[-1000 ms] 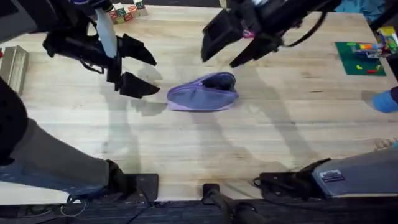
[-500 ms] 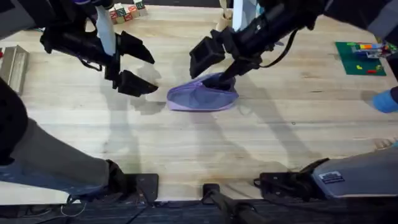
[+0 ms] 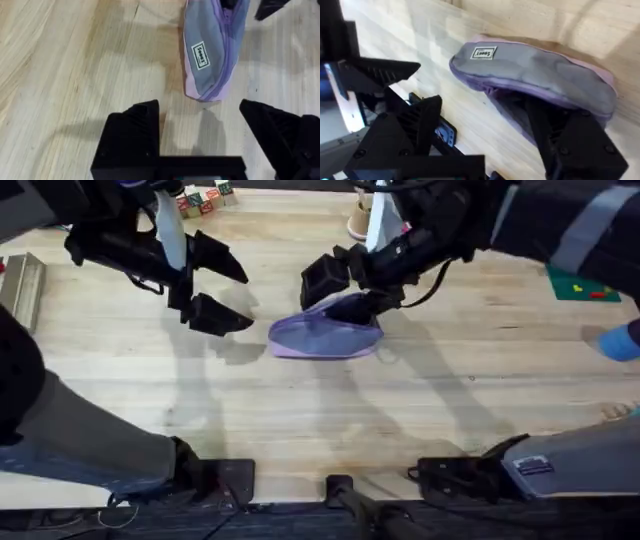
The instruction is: Unzip the bag, pick up the pens from the table one at a time and place them inside, then zip the bag closed.
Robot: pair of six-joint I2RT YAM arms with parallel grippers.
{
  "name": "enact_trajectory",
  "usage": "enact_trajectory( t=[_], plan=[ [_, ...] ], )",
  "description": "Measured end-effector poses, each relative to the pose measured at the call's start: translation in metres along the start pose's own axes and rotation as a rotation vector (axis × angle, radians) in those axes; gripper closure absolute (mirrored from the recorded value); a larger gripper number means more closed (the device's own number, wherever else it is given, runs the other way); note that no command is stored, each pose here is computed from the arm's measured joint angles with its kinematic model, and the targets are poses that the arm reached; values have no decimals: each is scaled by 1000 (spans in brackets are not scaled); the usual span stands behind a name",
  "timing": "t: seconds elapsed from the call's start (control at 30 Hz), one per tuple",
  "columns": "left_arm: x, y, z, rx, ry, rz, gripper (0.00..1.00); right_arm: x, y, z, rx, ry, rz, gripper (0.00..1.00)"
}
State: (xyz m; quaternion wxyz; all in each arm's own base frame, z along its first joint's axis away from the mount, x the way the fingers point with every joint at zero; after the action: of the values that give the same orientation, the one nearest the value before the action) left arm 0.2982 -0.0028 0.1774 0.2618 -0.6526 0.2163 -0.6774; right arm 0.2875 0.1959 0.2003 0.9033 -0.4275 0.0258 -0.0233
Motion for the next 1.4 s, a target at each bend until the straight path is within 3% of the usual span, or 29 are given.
enact_trajectory(
  t=[0.23,0.5,1.4],
  plan=[
    [0,0,0,1,2,2,6,-7,21,-4,17,66,3,6],
    [0,0,1,2,4,3,6,-13,37,18,76,6,-14,6],
    [-1,0,0,1,4,7,6,-10,35,22,111,45,-20,6]
  ],
)
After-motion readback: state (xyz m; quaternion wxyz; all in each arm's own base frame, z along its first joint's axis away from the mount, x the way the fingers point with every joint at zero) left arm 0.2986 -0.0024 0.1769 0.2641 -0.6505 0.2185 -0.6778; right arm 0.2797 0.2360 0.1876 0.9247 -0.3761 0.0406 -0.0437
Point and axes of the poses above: each hand's point on the last joint's axis, 136 mm out from that joint toward the fingers, its own y axis out along the fingers, its own z axis along the line the jaws close on, x = y × z, the point moved 8 cm from there along -y, back along the fingers, and after that the axes turned 15 degrees about y, right-handed, at the moved point
